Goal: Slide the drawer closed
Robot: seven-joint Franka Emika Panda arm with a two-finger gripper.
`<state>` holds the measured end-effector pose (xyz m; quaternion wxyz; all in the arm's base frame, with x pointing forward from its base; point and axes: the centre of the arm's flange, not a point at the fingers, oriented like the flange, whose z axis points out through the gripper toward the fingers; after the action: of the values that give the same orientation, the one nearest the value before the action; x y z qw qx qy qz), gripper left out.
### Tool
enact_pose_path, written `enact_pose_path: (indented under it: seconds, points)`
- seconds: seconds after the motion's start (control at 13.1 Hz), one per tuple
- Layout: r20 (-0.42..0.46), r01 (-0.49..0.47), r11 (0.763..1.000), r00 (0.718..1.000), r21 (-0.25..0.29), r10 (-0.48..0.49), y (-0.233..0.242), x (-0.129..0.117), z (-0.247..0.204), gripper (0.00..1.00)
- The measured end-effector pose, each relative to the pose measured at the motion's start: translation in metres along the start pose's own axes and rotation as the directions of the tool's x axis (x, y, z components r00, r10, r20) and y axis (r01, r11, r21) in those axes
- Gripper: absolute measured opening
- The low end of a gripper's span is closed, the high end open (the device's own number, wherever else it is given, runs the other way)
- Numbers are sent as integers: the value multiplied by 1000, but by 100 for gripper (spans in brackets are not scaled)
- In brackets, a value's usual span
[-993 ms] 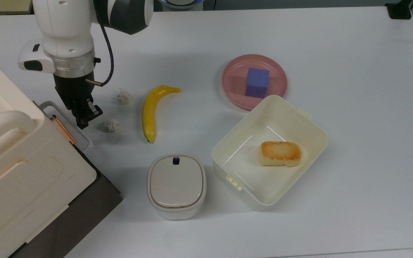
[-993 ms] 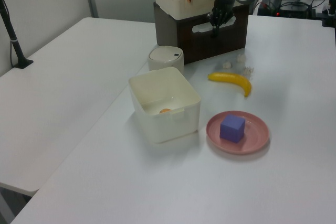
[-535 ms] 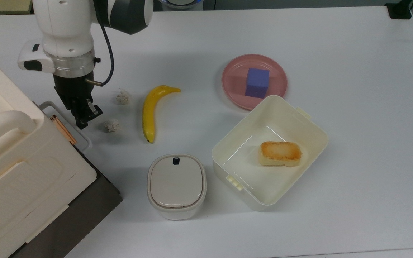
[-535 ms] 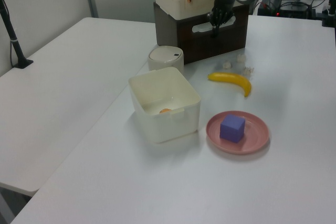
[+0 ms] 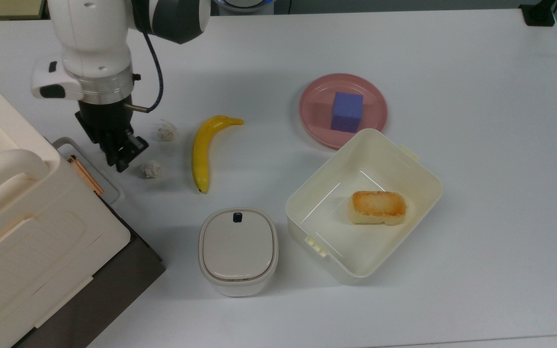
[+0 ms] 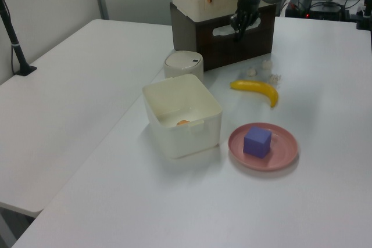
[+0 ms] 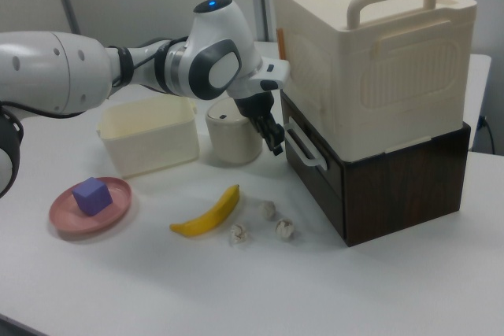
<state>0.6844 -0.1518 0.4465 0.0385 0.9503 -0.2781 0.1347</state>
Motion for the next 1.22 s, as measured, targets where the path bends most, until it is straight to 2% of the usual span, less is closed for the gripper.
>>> enact_pose_path:
  seconds: [0.15,0.23,0.38,0.46,0.53,0.69,0.84,0.92,1.22]
  points:
    - [73,98,995,993,-15,-97,-18,-15,-1,26]
    - [103,149,989,984,-17,-146,-31,-24,-3,33]
    - [180,283,959,944,-12,-276,-54,-45,-5,62]
    - [209,336,942,921,-5,-328,-62,-54,-9,64]
    - [229,364,931,906,7,-356,-70,-61,-14,71]
    - [271,404,914,879,17,-393,-82,-76,-28,99]
    - [285,453,891,850,30,-443,-91,-87,-44,100]
    - [277,467,883,845,35,-458,-92,-88,-52,100]
    - [259,462,886,852,35,-455,-83,-85,-67,100]
